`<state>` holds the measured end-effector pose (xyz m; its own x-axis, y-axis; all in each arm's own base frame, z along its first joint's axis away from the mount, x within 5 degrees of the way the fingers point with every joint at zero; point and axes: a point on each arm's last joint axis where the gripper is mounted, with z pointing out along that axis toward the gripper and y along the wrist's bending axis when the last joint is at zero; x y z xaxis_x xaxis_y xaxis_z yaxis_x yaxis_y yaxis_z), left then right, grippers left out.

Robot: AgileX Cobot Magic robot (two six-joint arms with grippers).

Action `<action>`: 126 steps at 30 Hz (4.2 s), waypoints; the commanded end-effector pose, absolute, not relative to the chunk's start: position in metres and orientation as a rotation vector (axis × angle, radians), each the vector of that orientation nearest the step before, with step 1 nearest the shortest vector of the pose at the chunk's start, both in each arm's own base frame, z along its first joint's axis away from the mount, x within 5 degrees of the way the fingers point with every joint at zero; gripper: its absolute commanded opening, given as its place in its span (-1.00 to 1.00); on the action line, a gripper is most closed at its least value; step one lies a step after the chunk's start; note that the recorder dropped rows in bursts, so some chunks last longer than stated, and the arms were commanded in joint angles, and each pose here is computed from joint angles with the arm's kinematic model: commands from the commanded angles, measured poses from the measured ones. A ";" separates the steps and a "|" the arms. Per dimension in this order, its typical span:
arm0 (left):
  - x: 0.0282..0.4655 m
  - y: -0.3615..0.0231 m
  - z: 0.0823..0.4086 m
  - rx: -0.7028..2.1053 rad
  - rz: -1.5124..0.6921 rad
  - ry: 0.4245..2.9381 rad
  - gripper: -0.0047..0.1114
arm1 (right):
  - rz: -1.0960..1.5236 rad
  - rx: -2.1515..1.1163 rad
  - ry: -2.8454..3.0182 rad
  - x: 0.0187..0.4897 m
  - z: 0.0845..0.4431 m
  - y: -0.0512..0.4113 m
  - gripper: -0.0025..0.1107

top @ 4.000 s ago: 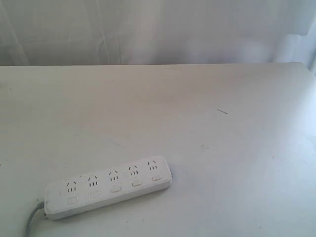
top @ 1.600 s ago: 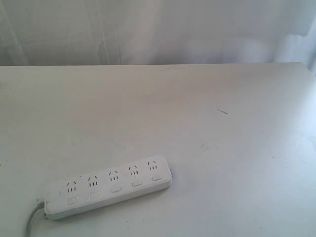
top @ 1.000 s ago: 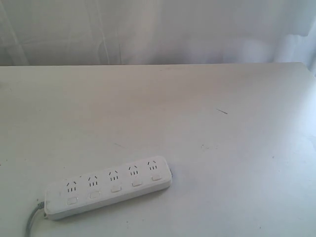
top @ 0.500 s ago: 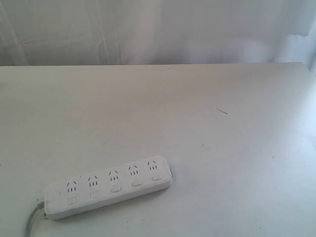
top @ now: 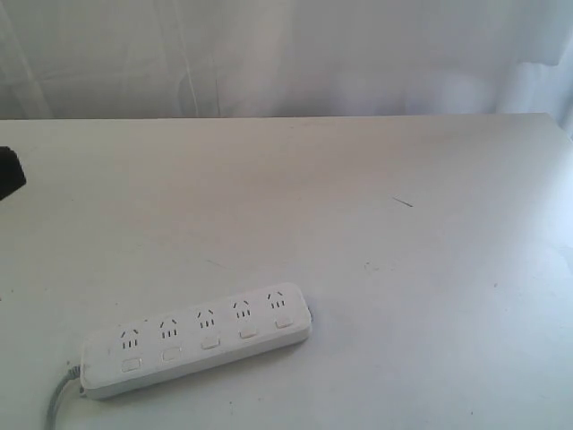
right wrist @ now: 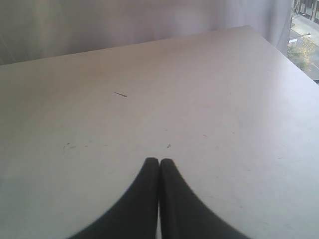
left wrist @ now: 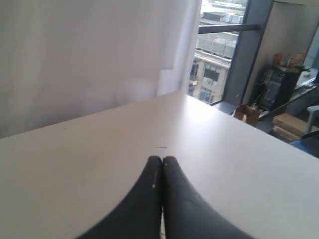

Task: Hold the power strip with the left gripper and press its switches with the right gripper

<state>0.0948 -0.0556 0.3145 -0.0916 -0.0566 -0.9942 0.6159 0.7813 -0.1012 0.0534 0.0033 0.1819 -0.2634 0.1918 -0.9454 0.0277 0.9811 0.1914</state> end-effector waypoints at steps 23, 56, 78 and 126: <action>0.055 -0.041 0.337 0.197 -0.535 1.401 -0.92 | 0.158 0.160 1.827 0.053 0.182 0.003 -0.96; 0.082 -0.034 0.336 0.007 -0.632 1.433 -0.92 | 0.158 0.160 1.827 0.053 0.182 0.003 -0.96; 0.092 -0.017 0.281 0.125 -0.151 1.773 -0.92 | 0.158 0.160 1.827 0.053 0.182 0.003 -0.96; 0.171 -0.195 0.217 2.154 0.431 2.141 -0.67 | 0.179 0.188 1.826 0.053 0.182 0.003 -0.96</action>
<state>0.1686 -0.1921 0.2197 -0.0207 0.9905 0.1363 0.9706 -0.0128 0.2403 0.0533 0.0033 0.1817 -0.2641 0.2180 -0.9395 0.0348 0.9756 0.2166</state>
